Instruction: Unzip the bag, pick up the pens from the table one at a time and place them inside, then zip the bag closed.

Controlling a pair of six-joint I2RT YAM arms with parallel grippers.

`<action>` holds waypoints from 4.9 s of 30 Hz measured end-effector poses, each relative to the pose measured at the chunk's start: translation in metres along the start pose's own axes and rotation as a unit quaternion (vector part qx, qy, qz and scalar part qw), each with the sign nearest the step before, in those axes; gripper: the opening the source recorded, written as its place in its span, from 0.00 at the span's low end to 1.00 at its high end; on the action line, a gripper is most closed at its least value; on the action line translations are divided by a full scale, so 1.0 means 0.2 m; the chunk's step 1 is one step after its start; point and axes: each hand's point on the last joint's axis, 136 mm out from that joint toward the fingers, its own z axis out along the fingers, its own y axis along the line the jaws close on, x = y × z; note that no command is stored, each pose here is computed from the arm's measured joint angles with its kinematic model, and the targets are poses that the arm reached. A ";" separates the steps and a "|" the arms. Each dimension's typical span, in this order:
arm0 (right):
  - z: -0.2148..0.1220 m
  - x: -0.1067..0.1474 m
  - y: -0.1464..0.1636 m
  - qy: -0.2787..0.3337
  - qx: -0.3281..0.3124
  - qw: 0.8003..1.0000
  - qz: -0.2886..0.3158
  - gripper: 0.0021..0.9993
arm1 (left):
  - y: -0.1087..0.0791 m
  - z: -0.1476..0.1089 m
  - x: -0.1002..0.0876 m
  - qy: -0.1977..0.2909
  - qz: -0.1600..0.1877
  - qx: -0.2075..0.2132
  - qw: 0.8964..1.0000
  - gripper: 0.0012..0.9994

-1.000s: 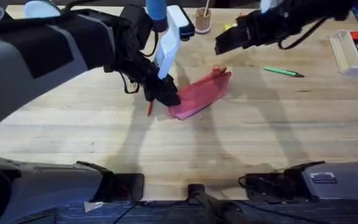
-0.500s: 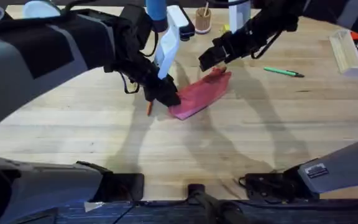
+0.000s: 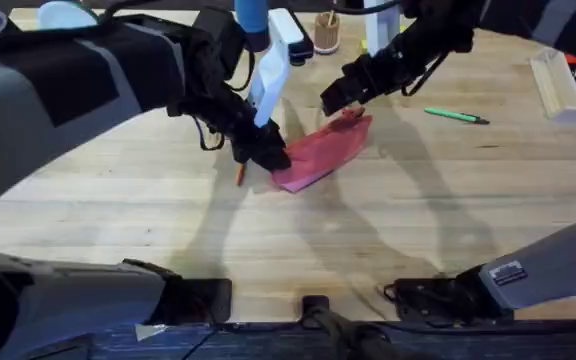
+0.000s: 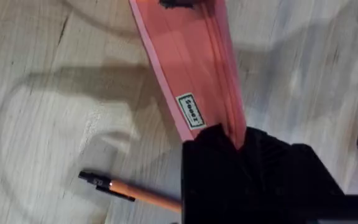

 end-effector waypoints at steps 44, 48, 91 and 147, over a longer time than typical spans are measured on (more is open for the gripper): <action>0.01 0.05 0.03 0.021 -0.004 1.000 -0.003 0.04 | 0.00 0.00 0.00 0.000 0.000 0.001 1.000 0.04; 0.01 0.05 0.03 0.021 -0.004 1.000 -0.003 0.04 | 0.00 0.00 0.00 0.000 0.000 0.001 1.000 0.04; 0.07 0.06 0.55 0.045 -0.084 0.992 -0.083 0.03 | 0.00 0.00 0.00 0.000 -0.001 0.002 1.000 0.04; -0.37 -0.18 0.10 -0.081 0.077 0.993 -0.045 1.00 | -0.01 0.00 0.00 -0.002 -0.001 0.004 1.000 0.81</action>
